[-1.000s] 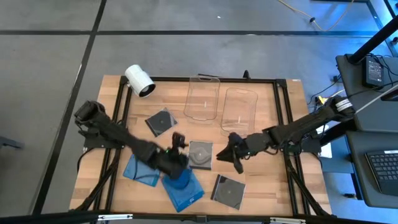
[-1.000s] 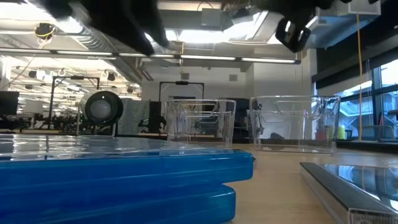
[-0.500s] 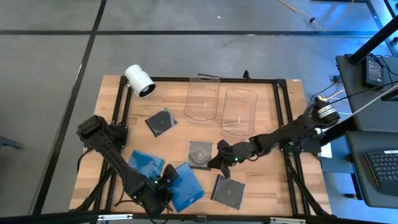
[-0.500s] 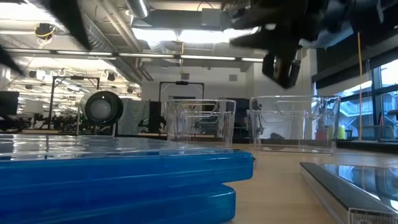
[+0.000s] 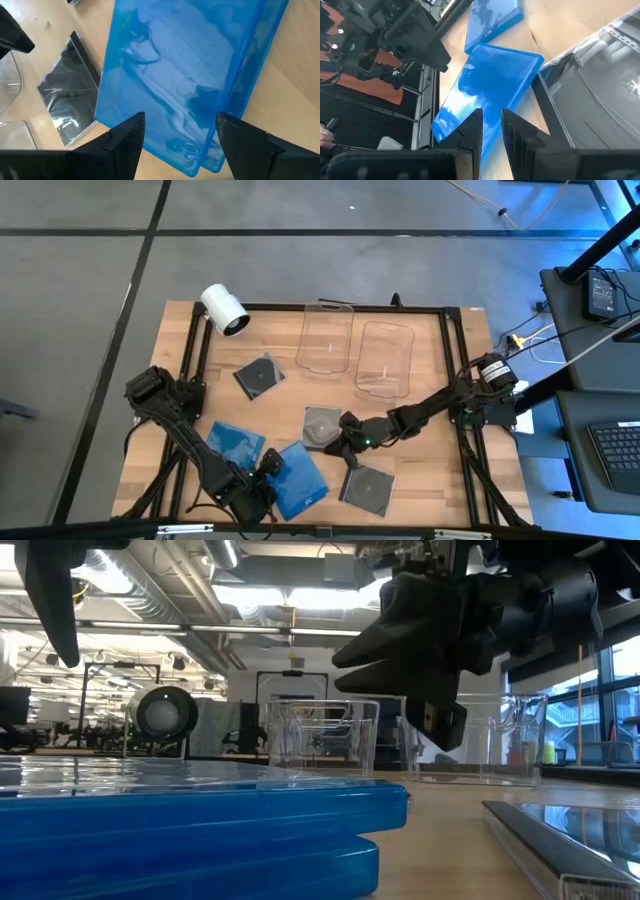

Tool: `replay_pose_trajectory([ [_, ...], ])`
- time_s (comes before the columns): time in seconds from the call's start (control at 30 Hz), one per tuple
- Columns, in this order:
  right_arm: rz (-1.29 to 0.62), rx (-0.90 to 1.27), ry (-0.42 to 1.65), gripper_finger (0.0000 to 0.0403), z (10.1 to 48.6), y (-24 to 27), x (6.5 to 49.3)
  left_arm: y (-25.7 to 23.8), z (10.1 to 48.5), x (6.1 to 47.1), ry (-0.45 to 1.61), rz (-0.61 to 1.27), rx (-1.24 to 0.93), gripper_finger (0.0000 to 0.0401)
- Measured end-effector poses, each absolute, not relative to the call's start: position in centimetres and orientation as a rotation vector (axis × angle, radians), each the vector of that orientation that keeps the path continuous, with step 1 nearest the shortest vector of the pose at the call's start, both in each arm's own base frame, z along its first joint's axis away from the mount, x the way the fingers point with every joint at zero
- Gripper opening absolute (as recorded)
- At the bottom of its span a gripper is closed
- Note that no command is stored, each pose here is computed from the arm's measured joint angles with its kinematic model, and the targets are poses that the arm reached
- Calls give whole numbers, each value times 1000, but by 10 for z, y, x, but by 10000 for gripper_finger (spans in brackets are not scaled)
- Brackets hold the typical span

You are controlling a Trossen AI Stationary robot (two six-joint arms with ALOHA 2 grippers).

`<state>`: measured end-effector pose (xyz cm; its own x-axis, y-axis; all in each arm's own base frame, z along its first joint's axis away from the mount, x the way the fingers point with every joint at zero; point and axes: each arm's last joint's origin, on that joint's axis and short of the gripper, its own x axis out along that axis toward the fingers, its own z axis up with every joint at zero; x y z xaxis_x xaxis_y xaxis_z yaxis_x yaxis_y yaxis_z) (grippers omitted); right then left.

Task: Pick & place jewel cases by type
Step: Put the top blue cd case into the right transparent bin

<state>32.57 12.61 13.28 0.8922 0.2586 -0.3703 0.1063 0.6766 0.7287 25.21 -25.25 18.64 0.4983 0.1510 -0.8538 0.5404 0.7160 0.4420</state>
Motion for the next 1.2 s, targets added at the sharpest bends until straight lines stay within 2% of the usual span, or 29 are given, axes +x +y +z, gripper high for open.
replay_pose_trajectory([
  [0.17,146,723,512,75,130,127,324,-252,187,253,1031,-237,783,239],
  [0.4,167,744,500,83,132,128,325,-255,187,251,1010,-223,756,239],
  [0.6,158,791,501,143,132,128,325,-262,186,245,1008,-246,739,239],
  [0.83,167,830,508,212,133,128,325,-272,160,243,1036,-232,818,239],
  [1.1,48,826,440,224,133,124,327,-275,141,246,1056,-205,859,239],
  [1.2,42,895,455,224,133,124,327,-275,143,246,1050,-205,853,239],
])
